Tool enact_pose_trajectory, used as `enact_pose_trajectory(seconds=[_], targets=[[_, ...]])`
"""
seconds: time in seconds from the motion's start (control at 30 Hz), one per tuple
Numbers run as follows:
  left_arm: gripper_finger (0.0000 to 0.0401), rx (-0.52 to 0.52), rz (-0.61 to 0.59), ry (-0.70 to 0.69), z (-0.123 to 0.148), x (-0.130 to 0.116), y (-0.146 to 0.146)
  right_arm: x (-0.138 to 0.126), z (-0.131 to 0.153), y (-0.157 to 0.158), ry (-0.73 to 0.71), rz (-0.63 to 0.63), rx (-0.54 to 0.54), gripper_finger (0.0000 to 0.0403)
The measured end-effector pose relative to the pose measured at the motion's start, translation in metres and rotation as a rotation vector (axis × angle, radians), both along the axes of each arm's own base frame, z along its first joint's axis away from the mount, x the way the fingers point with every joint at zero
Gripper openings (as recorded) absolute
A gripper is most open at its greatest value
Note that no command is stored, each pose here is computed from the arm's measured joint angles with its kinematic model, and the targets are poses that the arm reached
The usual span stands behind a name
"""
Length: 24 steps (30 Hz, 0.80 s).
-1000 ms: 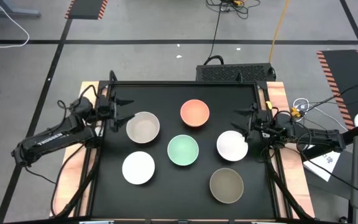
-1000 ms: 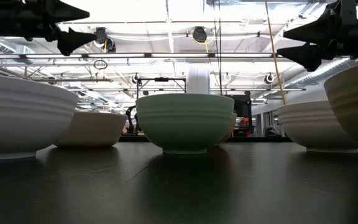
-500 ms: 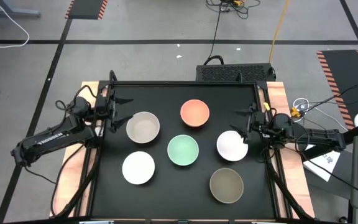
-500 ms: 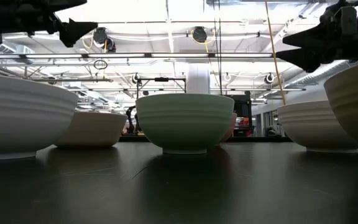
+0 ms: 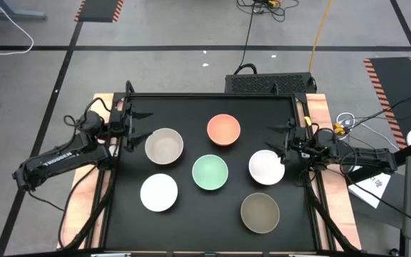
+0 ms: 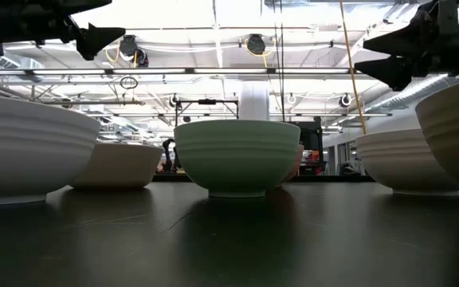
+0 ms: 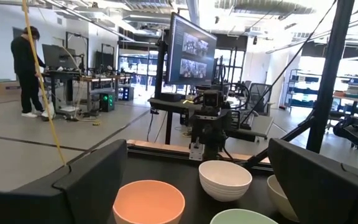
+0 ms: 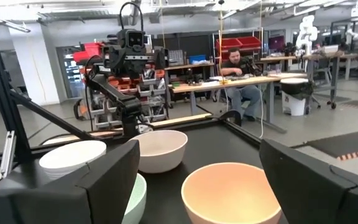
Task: Nest bowls inside each other
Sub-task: Stack the right white bowl on the green bowl
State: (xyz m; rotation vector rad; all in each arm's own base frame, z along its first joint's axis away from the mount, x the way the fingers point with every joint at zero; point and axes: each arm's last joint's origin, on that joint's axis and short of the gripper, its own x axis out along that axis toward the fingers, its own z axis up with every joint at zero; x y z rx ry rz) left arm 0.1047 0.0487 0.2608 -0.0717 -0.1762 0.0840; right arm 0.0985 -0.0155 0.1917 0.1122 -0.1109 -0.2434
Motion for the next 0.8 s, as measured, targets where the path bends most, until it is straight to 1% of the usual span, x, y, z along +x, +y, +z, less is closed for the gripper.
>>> enact_pose_trajectory(seconds=[0.1,0.2,0.3,0.43,0.53,0.67,0.8], targets=[[0.0392,-0.002,0.0,0.003,0.0,0.0,0.0,0.0,-0.002,-0.001,0.015,-0.028,0.043,0.0322],[0.0392,-0.003,0.0,0.006,-0.001,0.0,0.0,0.001,-0.005,-0.003,0.058,-0.064,0.079,0.0322],[0.0392,-0.005,0.0,0.007,-0.001,0.0,0.0,0.002,0.004,-0.007,0.123,-0.103,0.107,0.0322],[0.0392,-0.007,0.0,0.01,-0.001,0.0,0.0,0.006,0.015,-0.012,0.242,-0.145,0.118,0.0322],[0.0392,-0.016,0.0,0.025,-0.003,0.0,0.0,0.009,0.023,-0.015,0.302,-0.172,0.128,0.0322],[0.0392,-0.024,0.001,0.038,-0.004,0.001,0.0,0.012,0.018,-0.02,0.404,-0.204,0.148,0.0322],[0.0392,-0.031,0.0,0.048,-0.005,0.001,0.0,0.012,0.014,-0.023,0.45,-0.229,0.158,0.0322]])
